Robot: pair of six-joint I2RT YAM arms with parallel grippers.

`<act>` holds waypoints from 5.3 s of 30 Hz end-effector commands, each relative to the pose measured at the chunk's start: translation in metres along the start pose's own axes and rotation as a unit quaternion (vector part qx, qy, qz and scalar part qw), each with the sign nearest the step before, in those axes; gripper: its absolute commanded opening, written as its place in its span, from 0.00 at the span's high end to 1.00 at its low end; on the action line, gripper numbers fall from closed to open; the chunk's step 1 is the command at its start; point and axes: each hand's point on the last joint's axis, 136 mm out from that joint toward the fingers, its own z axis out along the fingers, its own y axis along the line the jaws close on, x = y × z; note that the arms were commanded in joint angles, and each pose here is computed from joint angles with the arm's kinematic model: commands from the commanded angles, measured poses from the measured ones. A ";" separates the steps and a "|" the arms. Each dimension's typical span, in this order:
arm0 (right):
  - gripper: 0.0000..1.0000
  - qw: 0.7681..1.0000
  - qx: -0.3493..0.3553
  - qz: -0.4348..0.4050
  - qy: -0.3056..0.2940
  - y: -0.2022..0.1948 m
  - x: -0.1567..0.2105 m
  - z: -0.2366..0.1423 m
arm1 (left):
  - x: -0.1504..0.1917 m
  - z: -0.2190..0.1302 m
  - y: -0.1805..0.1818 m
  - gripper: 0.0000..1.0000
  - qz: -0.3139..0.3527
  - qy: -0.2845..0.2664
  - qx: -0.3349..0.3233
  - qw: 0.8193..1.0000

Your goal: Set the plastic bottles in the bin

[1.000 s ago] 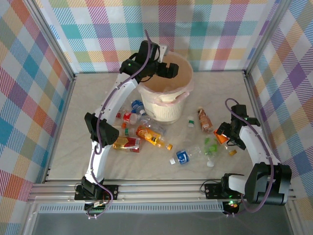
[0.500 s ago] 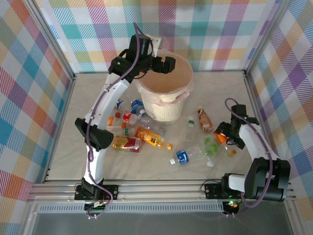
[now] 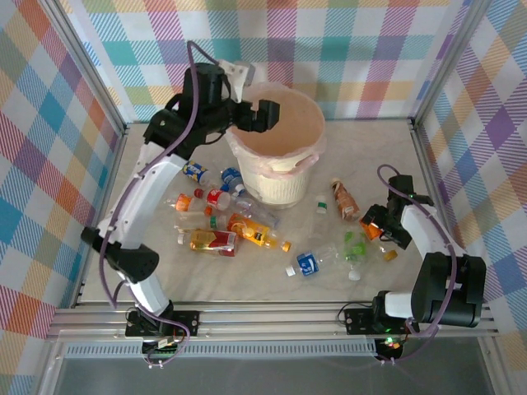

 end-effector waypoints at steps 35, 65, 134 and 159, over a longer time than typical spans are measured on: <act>0.30 0.998 -0.018 0.034 0.058 0.005 0.005 0.055 | 0.085 -0.138 0.110 0.00 -0.104 -0.140 -0.288 0.941; 0.81 0.933 -0.264 -0.067 -0.237 0.100 -0.083 -0.220 | 0.207 -0.158 0.159 0.00 -0.171 -0.104 -0.394 0.897; 0.48 0.823 -0.255 -0.480 -0.166 0.425 -0.032 -0.133 | 0.251 -0.134 0.160 0.00 -0.212 -0.109 -0.354 0.904; 0.00 0.812 -0.269 -0.466 -0.227 0.422 -0.053 -0.206 | 0.253 -0.137 0.161 0.00 -0.211 -0.104 -0.359 0.903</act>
